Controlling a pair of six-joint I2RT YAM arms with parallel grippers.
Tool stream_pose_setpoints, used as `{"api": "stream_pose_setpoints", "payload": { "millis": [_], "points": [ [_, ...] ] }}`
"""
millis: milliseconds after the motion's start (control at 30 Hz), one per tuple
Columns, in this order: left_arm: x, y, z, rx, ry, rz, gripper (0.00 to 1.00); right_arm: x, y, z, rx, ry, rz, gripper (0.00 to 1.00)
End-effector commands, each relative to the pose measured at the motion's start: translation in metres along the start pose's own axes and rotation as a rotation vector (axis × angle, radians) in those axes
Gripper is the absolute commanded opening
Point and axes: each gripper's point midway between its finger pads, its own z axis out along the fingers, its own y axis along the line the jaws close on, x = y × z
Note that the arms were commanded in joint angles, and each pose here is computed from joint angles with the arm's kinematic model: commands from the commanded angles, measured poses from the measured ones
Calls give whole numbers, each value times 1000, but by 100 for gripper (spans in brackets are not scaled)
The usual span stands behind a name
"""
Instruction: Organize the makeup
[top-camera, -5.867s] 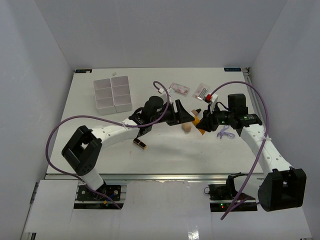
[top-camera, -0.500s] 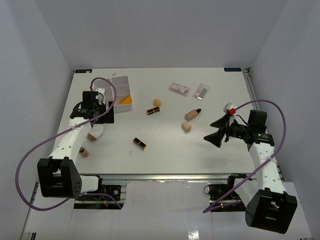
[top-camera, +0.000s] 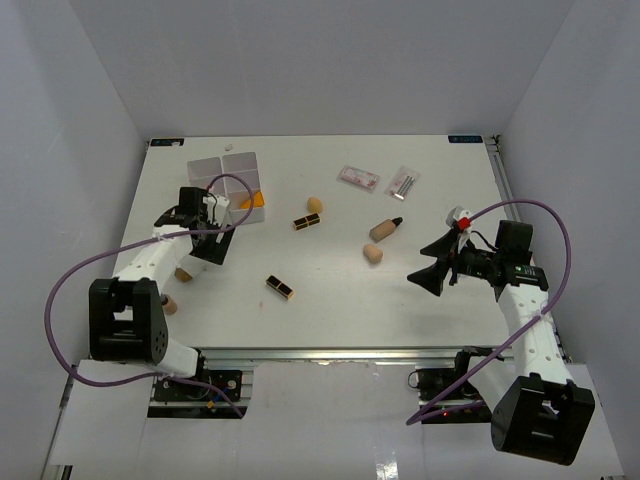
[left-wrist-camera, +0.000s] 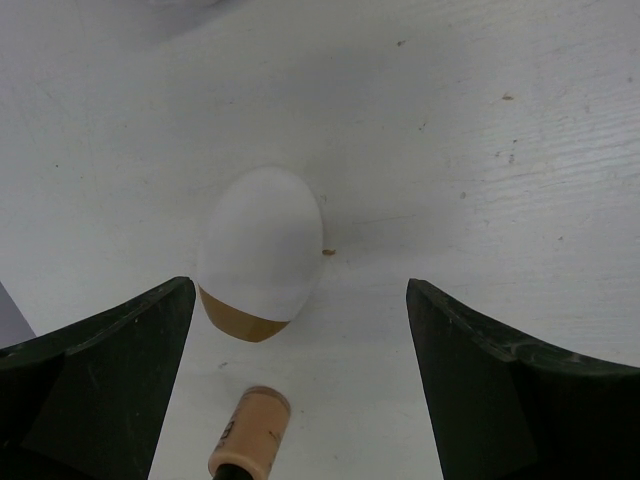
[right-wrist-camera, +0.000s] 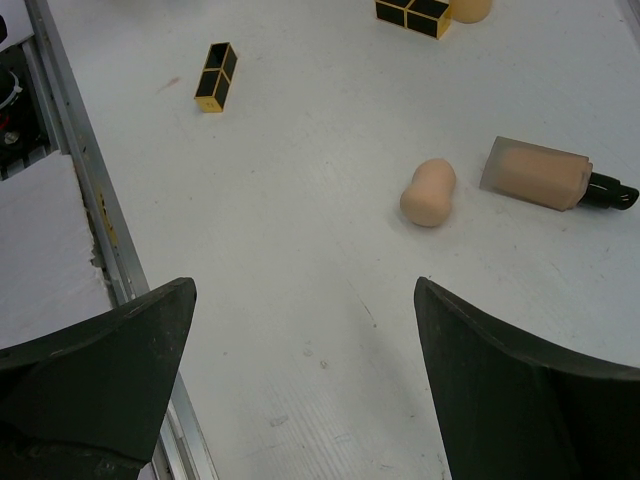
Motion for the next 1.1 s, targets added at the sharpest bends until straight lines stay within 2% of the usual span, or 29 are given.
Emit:
{"api": "stream_pose_setpoints", "payload": {
  "millis": [0, 367, 567, 700, 1067],
  "points": [
    [8, 11, 10, -43, 23, 56, 98, -12, 6, -2, -24, -25, -35, 96],
    [32, 9, 39, 3, 116, 116, 98, -10, 6, -2, -25, -18, -32, 96],
    [10, 13, 46, 15, 85, 113, 97, -7, 5, -2, -22, -11, -25, 96],
    [9, 6, 51, 51, 83, 104, 96, -7, 3, -2, -18, -8, -23, 96],
    [33, 10, 53, 90, 102, 34, 94, -6, 2, -2, -14, -5, -24, 96]
  ]
}}
